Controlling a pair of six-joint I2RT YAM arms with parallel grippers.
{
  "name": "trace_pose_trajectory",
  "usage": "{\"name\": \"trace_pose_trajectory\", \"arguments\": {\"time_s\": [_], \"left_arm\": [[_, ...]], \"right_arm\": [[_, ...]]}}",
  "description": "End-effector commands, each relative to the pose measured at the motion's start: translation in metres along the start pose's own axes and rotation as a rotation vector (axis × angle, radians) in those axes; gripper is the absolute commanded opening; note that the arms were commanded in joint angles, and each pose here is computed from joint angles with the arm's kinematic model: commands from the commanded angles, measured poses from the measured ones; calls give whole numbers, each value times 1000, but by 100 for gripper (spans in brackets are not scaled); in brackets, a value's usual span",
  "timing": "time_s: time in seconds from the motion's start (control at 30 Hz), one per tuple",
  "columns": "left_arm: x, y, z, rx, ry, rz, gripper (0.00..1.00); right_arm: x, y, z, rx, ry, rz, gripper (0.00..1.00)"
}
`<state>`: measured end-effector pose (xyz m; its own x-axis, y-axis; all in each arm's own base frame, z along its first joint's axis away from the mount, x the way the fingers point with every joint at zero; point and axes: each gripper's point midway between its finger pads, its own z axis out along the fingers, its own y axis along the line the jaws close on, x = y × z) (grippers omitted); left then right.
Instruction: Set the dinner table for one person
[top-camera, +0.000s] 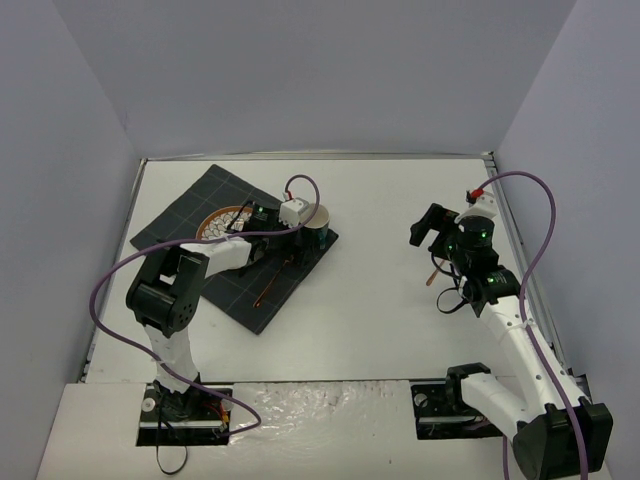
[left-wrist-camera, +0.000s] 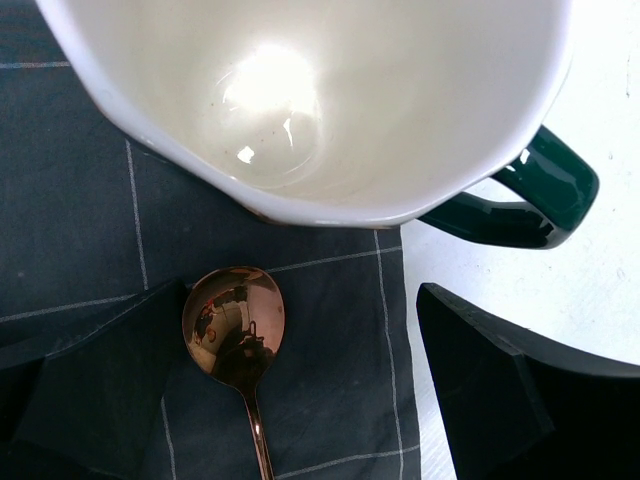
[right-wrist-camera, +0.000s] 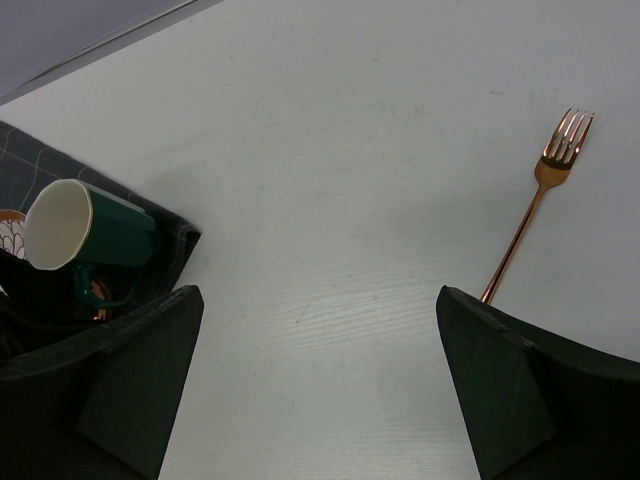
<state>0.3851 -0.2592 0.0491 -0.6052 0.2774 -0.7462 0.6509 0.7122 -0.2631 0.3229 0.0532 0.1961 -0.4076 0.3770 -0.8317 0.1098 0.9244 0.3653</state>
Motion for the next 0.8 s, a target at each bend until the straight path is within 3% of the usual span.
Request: {"name": "trace_pose_trajectory", "arguments": {"time_s": [0.0, 0.47, 0.63, 0.77], "left_arm": [[-37, -13, -5, 41, -83, 61, 97], [-59, -12, -32, -35, -115, 58, 97], [-70, -13, -64, -112, -121, -7, 97], [-74, 2, -104, -286, -118, -81, 97]], "right_arm": [[-21, 11, -1, -47, -78, 12, 99], [-29, 0, 0, 16, -113, 28, 100], [-36, -8, 5, 78, -120, 57, 99], [-28, -45, 24, 246, -70, 130, 94]]}}
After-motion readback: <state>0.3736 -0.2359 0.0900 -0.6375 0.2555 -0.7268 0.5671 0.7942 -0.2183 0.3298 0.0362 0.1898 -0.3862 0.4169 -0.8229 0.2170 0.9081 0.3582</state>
